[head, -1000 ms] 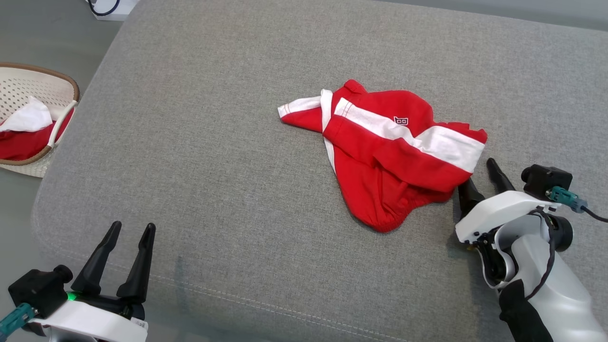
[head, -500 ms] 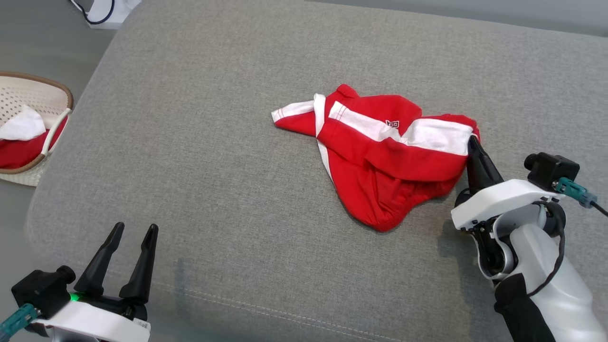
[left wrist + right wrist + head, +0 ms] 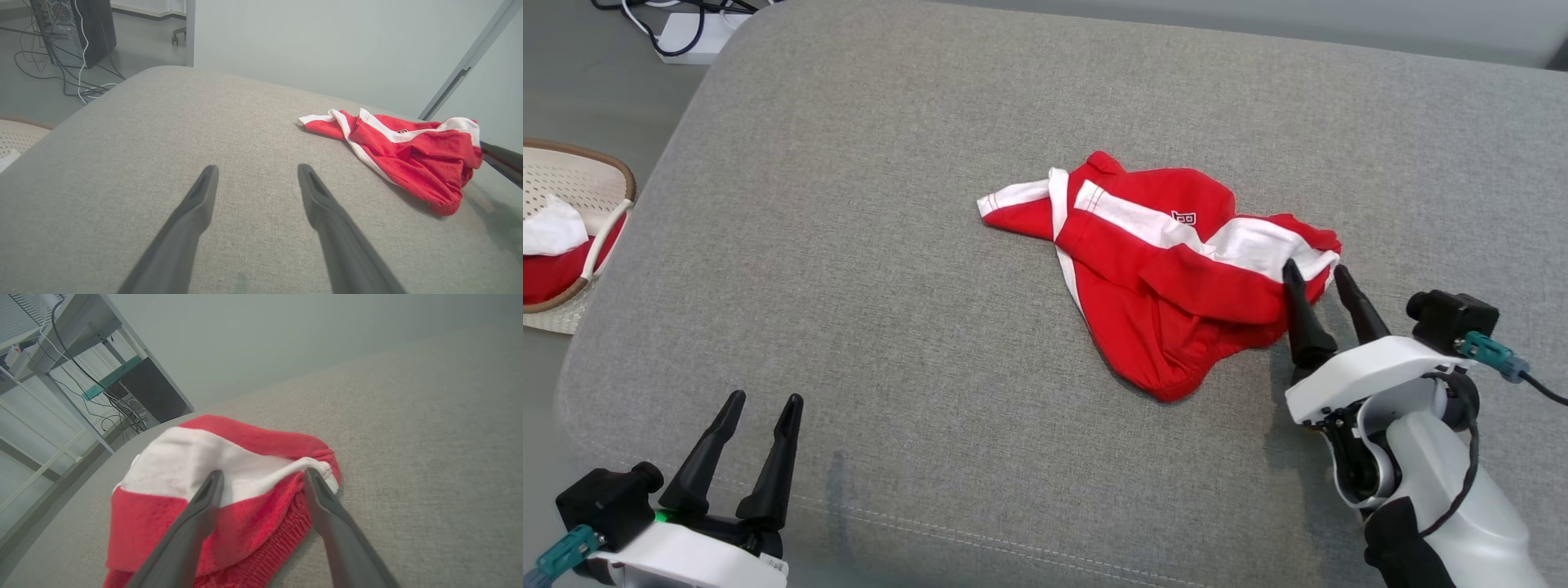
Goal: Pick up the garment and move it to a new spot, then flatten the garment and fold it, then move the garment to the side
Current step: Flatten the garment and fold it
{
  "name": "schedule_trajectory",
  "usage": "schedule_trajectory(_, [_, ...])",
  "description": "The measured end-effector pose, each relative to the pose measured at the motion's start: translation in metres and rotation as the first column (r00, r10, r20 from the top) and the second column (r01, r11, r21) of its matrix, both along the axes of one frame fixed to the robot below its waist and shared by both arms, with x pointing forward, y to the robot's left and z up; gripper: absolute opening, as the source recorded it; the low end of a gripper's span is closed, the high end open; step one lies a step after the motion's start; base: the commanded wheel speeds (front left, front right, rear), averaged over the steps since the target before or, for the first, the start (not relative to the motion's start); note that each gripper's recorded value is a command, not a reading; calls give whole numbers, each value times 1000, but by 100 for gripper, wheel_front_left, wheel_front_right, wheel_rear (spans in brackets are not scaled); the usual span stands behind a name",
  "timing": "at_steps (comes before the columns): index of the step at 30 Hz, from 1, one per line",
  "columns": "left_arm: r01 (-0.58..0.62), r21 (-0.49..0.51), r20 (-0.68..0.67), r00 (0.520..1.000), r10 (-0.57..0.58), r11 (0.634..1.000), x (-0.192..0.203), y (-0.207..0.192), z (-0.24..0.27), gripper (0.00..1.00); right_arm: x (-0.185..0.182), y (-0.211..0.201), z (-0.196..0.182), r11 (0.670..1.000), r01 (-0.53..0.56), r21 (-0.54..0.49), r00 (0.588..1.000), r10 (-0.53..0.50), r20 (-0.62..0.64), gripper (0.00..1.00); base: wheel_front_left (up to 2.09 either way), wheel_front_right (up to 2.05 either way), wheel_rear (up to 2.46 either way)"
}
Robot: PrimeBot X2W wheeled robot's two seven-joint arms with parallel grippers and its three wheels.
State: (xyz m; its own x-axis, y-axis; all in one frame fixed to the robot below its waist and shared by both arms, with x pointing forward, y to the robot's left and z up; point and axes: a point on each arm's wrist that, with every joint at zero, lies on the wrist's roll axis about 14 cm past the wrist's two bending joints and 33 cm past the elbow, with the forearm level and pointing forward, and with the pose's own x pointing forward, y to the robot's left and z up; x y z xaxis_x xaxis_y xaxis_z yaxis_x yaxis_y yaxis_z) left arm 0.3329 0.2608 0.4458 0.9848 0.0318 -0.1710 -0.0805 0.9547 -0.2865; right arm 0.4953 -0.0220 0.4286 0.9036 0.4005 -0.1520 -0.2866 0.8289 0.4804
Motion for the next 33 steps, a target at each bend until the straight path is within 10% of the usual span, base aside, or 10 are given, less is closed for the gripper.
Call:
schedule_trajectory(9, [-10,-3,-12,1000,10,1000,-7,1,-3,100,-14,2,-33,997,-32,-68,994,25,-106,100,0,0,0])
schedule_trajectory(10, [-12,-3,-12,1000,12,1000,-8,1,-3,100,-13,2,-35,997,-33,-72,993,24,-114,77,0,0,0])
schedule_trajectory(12, [-19,-8,-8,1000,19,1000,-9,1,-2,100,-8,5,-30,998,-26,-54,994,20,-111,0,0,0,0])
schedule_trajectory(28, [40,-50,61,997,-36,998,7,-25,11,100,33,-43,91,965,112,-236,951,-35,307,0,0,0,0])
schedule_trajectory(33, [74,-61,86,994,-69,995,15,-37,17,100,13,-73,81,918,135,-373,969,-44,244,0,0,0,0])
